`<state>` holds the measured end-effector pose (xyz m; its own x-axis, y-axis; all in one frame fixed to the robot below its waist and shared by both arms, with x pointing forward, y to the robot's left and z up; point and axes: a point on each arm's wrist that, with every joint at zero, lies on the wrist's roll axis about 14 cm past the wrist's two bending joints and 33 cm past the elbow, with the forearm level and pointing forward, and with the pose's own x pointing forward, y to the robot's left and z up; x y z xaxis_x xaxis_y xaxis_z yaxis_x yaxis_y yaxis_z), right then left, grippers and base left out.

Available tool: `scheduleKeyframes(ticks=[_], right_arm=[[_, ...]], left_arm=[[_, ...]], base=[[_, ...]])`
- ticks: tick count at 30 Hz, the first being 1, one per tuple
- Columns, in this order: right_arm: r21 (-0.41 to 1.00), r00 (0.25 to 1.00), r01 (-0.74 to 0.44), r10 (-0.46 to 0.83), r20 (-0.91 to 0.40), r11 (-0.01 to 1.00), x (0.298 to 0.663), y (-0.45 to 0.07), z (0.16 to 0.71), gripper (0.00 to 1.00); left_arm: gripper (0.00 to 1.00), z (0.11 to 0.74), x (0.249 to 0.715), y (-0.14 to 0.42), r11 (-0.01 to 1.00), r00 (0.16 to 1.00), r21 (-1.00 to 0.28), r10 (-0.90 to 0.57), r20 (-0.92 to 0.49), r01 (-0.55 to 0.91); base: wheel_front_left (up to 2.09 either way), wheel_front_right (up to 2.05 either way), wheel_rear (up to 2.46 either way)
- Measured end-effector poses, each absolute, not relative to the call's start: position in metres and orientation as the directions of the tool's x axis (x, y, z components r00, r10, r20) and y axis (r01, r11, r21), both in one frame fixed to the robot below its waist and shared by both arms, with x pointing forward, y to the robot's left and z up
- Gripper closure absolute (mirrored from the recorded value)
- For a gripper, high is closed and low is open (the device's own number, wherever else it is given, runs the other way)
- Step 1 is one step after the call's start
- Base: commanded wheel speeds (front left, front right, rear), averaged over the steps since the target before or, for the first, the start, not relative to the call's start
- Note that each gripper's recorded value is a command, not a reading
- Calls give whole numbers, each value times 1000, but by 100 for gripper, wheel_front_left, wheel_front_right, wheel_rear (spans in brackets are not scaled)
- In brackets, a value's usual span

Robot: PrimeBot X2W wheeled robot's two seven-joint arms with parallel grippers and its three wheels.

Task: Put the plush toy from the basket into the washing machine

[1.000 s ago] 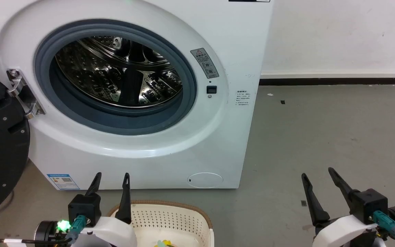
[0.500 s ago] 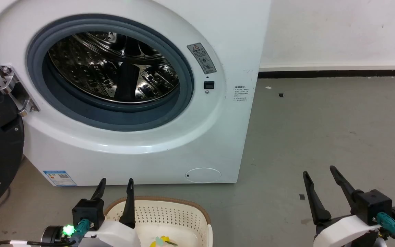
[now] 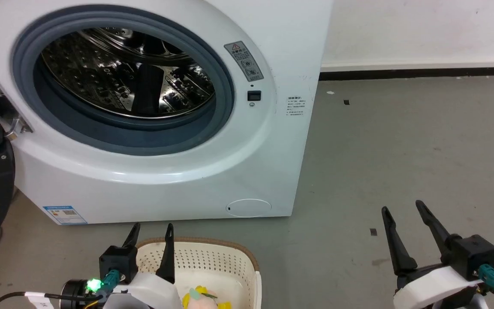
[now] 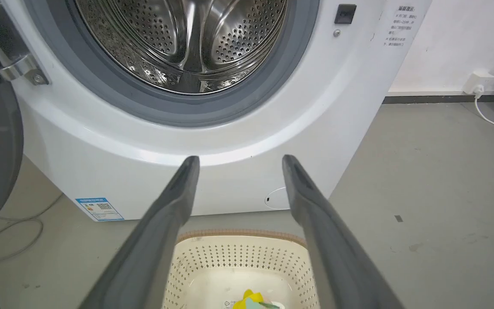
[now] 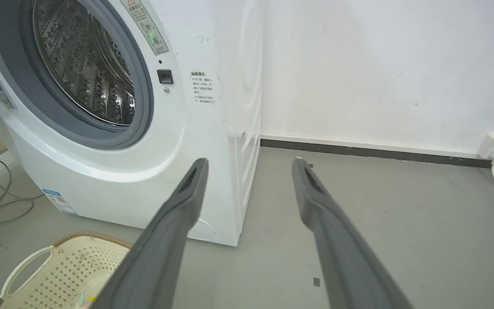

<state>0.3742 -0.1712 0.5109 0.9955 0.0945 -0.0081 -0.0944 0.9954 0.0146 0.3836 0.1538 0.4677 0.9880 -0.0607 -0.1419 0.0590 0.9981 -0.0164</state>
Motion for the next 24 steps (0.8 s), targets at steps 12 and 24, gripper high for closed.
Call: scheduleKeyframes(ticks=[12, 24], right_arm=[[29, 998, -68, 68, -8, 997, 381, -180, 505, 0], [42, 999, -46, 47, -15, 998, 389, -187, 497, 0]], left_arm=[[0, 435, 395, 144, 996, 971, -42, -90, -223, 82], [0, 388, 401, 132, 992, 928, -64, -127, -351, 112]], base=[[0, 0, 0], [0, 0, 0]])
